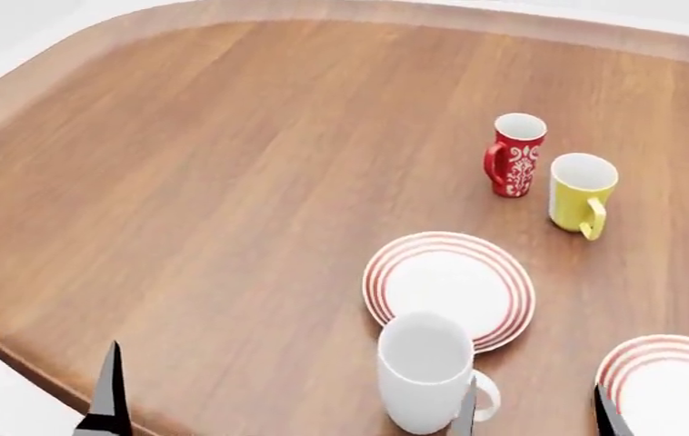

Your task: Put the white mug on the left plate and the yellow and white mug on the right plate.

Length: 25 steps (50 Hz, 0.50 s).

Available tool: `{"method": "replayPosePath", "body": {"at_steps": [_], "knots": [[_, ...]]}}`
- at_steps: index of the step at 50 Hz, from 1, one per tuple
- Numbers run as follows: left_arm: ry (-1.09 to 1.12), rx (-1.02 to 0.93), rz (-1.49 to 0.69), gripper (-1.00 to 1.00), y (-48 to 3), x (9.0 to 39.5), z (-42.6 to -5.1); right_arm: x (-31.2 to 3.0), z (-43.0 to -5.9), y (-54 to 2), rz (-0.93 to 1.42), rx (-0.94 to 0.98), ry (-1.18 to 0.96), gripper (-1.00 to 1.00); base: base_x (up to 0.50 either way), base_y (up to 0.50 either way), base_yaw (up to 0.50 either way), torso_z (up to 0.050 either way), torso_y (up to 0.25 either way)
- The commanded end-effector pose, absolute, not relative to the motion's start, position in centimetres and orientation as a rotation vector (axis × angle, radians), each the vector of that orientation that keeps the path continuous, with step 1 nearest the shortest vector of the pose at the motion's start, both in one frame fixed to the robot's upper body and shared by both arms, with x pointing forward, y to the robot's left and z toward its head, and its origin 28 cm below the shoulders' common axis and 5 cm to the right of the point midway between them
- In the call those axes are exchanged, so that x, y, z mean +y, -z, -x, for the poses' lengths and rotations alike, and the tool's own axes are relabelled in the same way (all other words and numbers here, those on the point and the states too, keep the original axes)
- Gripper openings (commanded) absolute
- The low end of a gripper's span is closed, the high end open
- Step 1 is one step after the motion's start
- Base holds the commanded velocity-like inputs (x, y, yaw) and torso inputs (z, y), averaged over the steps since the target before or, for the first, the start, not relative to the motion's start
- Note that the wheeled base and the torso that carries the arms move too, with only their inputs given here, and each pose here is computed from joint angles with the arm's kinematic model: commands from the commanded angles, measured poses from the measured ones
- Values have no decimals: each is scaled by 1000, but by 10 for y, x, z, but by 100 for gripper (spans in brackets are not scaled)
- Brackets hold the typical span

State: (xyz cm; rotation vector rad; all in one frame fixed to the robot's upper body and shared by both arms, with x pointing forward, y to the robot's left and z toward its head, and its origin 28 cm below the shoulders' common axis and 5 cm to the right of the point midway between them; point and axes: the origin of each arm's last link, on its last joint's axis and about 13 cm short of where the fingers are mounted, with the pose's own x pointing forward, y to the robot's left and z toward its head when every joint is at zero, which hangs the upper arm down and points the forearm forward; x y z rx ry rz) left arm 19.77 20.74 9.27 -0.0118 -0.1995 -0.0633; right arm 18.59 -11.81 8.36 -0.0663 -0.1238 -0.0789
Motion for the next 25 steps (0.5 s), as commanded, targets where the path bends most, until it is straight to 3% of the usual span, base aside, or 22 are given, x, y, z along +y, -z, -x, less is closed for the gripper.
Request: {"method": "replayPosePath", "body": {"at_steps": [1, 7, 25], "knots": [[82, -201, 3, 100, -92, 207, -196, -117, -187, -82, 72, -115, 74, 100, 15, 5, 500, 0, 0], [81, -202, 6, 100, -93, 207, -197, -115, -187, -84, -16, -133, 38, 100, 18, -50, 0, 0, 0], [57, -210, 28, 100, -97, 211, -199, -117, -186, -86, -13, -151, 47, 100, 165, -472, 0, 0, 0]]}}
